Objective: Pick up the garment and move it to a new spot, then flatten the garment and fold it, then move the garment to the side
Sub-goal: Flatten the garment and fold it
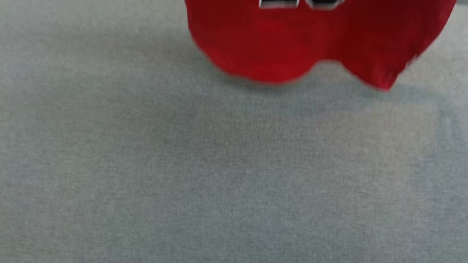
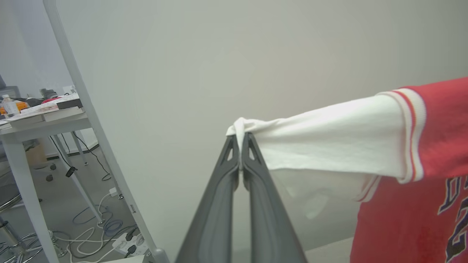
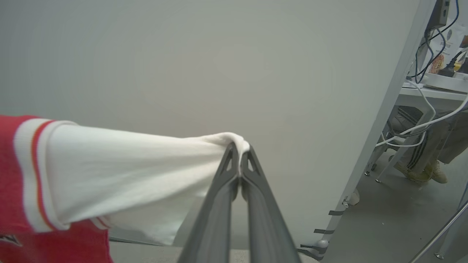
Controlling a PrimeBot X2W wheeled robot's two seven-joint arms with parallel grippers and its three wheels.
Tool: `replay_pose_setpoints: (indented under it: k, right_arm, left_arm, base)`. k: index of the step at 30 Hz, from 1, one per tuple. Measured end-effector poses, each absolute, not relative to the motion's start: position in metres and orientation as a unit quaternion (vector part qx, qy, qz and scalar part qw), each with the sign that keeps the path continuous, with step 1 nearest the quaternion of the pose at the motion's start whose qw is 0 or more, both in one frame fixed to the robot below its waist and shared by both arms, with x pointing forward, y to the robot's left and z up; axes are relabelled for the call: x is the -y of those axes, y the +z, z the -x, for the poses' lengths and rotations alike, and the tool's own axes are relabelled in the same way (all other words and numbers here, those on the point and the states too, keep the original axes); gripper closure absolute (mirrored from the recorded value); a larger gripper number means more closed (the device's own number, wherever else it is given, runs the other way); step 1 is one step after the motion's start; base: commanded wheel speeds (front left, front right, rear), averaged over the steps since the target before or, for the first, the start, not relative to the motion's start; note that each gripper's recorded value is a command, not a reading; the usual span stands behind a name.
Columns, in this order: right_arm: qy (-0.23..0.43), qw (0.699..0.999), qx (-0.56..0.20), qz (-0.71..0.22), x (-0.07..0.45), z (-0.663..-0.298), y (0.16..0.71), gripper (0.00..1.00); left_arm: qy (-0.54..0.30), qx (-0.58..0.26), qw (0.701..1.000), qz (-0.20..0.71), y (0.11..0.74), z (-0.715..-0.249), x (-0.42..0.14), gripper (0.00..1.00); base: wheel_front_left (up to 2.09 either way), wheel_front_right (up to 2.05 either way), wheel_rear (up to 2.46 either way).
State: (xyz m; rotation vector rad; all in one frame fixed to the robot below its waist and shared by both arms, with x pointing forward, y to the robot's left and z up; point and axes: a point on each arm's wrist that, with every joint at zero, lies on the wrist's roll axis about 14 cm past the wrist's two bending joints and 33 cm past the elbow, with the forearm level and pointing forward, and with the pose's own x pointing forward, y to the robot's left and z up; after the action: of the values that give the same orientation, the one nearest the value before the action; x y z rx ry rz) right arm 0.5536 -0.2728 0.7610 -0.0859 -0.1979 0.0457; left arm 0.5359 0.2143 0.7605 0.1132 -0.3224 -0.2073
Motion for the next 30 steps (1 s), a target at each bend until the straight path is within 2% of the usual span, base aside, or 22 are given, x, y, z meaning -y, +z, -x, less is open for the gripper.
replay_pose_setpoints:
  k: [10,16,20,24,30]
  right_arm:
    - [-0.001,0.987,0.162,0.017,0.265,-0.648,0.758,1.0]
    - [-0.016,0.984,0.174,0.013,0.263,-0.695,0.731,1.0]
    - [-0.021,0.985,0.17,0.008,0.261,-0.718,0.702,1.0]
    - [-0.02,0.988,0.151,-0.001,0.257,-0.733,0.666,1.0]
    - [-0.015,0.994,0.104,-0.011,0.251,-0.736,0.612,1.0]
  left_arm:
    - [-0.084,0.193,0.975,-0.069,0.756,-0.634,-0.222,1.0]
    - [-0.076,0.204,0.974,-0.064,0.729,-0.688,-0.221,1.0]
    - [-0.071,0.215,0.972,-0.056,0.709,-0.712,-0.222,1.0]
    - [-0.073,0.192,0.977,-0.05,0.669,-0.728,-0.221,1.0]
    - [-0.075,0.152,0.985,-0.031,0.616,-0.723,-0.224,1.0]
  base:
    - [0.0,0.0,0.0]
    - [0.0,0.0,0.0]
    - [0.0,0.0,0.0]
    - [0.0,0.0,0.0]
    - [0.0,0.0,0.0]
